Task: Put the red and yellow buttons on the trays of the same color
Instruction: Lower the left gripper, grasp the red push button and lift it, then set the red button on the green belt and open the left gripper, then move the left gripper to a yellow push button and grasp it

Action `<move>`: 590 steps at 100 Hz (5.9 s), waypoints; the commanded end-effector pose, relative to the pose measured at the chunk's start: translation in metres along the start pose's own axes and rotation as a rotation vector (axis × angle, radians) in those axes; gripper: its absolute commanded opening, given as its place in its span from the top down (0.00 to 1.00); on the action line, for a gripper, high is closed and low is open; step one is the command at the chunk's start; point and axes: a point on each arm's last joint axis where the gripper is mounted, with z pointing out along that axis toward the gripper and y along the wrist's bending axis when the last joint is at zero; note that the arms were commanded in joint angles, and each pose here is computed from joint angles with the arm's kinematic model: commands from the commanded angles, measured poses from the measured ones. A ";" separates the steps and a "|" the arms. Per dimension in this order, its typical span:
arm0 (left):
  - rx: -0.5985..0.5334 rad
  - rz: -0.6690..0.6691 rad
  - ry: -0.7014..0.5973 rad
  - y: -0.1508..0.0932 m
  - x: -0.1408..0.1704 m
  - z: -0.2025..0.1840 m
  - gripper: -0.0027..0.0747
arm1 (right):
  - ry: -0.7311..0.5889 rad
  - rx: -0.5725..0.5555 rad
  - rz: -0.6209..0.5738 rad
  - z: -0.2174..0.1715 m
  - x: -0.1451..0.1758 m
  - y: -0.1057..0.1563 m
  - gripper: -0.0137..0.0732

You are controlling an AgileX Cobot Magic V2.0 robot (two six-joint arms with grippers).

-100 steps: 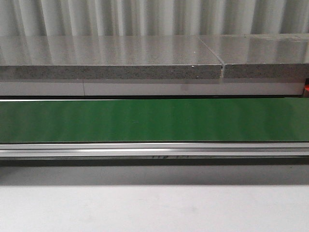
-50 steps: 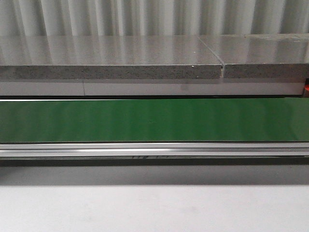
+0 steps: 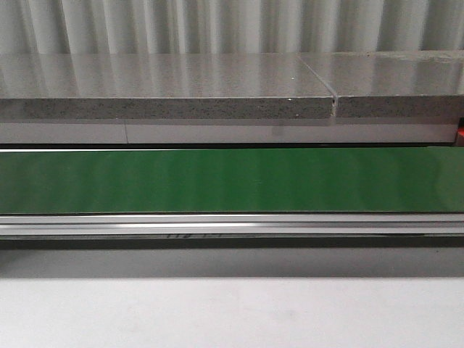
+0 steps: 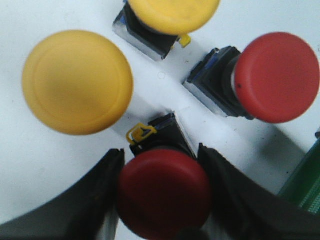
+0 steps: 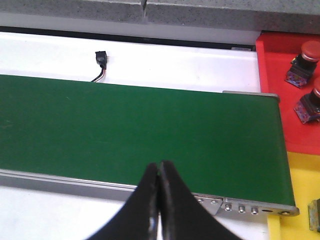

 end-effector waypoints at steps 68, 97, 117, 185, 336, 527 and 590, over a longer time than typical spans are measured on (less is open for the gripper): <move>0.112 0.222 -0.202 -0.029 0.004 -0.139 0.99 | -0.086 0.005 -0.008 -0.004 -0.012 0.000 0.98; 0.120 0.461 -0.126 -0.071 0.033 -0.140 0.99 | -0.086 0.005 -0.008 -0.004 -0.012 0.000 0.98; 0.082 0.591 -0.122 -0.088 0.045 -0.139 0.99 | -0.086 0.005 -0.008 -0.004 -0.012 0.000 0.98; 0.048 0.598 0.002 -0.088 0.048 -0.113 0.96 | -0.086 0.005 -0.008 -0.004 -0.012 0.000 0.98; 0.054 0.652 -0.171 -0.107 0.050 -0.166 0.16 | -0.086 0.005 -0.008 -0.004 -0.012 0.000 0.98; -0.093 0.208 -0.011 0.011 -0.067 -0.011 0.18 | -0.086 0.005 -0.008 -0.004 -0.012 0.000 0.98; -0.080 0.201 -0.015 0.008 -0.065 -0.027 0.96 | -0.086 0.005 -0.008 -0.004 -0.012 0.000 0.98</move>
